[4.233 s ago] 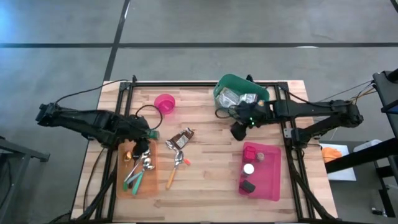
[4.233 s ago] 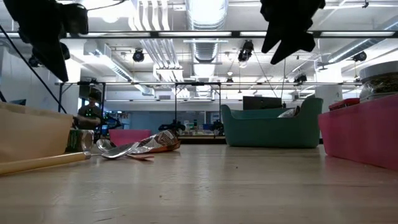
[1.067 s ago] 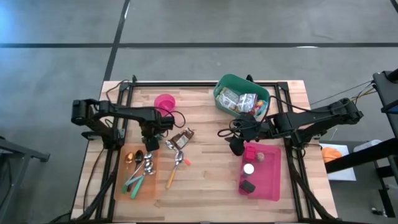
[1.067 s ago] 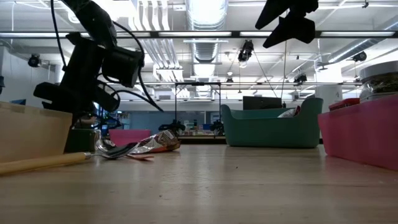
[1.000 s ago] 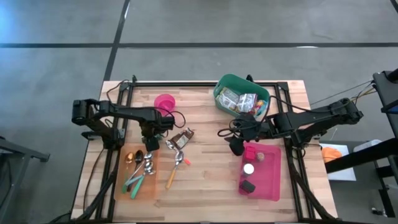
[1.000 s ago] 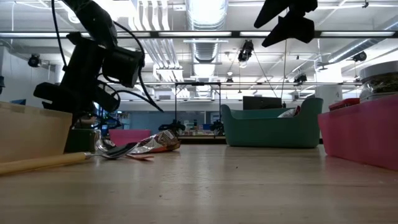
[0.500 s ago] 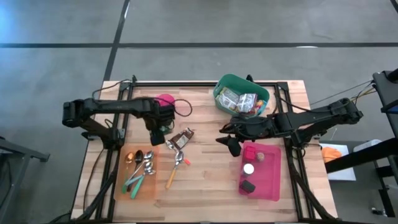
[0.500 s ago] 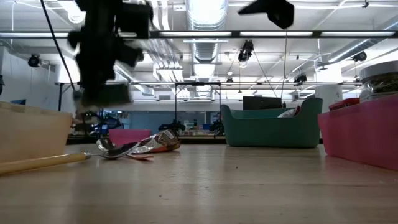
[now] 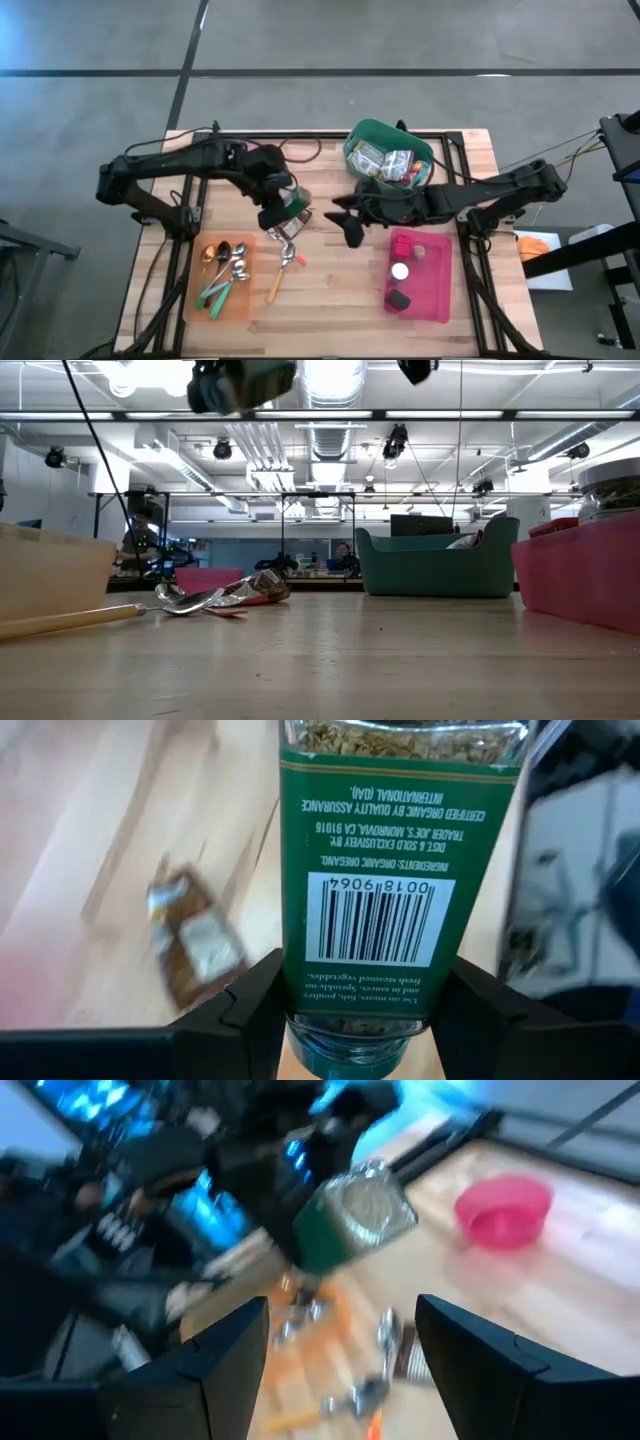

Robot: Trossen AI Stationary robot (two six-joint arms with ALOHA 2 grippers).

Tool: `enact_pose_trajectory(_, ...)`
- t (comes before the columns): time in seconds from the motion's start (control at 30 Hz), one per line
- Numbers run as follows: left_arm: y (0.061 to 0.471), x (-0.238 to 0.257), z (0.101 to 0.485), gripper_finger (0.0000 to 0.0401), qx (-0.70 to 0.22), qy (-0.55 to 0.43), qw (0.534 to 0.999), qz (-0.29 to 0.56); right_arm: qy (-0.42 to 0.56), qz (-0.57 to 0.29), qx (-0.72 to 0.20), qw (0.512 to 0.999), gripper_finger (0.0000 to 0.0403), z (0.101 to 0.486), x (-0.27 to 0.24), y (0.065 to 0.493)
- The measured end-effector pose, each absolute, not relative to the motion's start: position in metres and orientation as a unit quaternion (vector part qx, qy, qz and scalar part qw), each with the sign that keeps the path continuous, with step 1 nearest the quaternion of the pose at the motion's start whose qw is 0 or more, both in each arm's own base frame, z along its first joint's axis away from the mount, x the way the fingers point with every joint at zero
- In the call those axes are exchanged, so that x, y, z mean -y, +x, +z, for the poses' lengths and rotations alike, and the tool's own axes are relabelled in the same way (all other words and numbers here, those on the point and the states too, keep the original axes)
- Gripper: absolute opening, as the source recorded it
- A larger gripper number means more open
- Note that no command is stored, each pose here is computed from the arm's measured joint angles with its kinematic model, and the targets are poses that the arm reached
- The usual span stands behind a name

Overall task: Pick & Place Food Item
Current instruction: Put the green seasoning bottle into the pink bin

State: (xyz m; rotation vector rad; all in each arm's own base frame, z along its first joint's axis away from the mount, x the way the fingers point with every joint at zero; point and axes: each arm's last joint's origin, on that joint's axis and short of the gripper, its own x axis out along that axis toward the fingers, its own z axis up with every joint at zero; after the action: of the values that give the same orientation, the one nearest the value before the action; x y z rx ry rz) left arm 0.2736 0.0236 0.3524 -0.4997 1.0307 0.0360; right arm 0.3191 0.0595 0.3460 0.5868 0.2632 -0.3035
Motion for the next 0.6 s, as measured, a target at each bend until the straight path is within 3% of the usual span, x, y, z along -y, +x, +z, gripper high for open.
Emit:
enact_pose_trajectory(0.23, 0.276, -0.019, 0.382, 0.0184, -0.379, -0.268, 0.885, -0.037, 0.27, -0.204, -0.056, 0.939, 0.0249, 0.381, -0.078, 0.34)
enact_pose_trajectory(0.6, 0.265, -0.012, 0.402, 0.0184, -0.323, -0.268, 0.905, -0.068, 0.259, -0.232, -0.004, 0.938, 0.0249, 0.412, -0.085, 0.344)
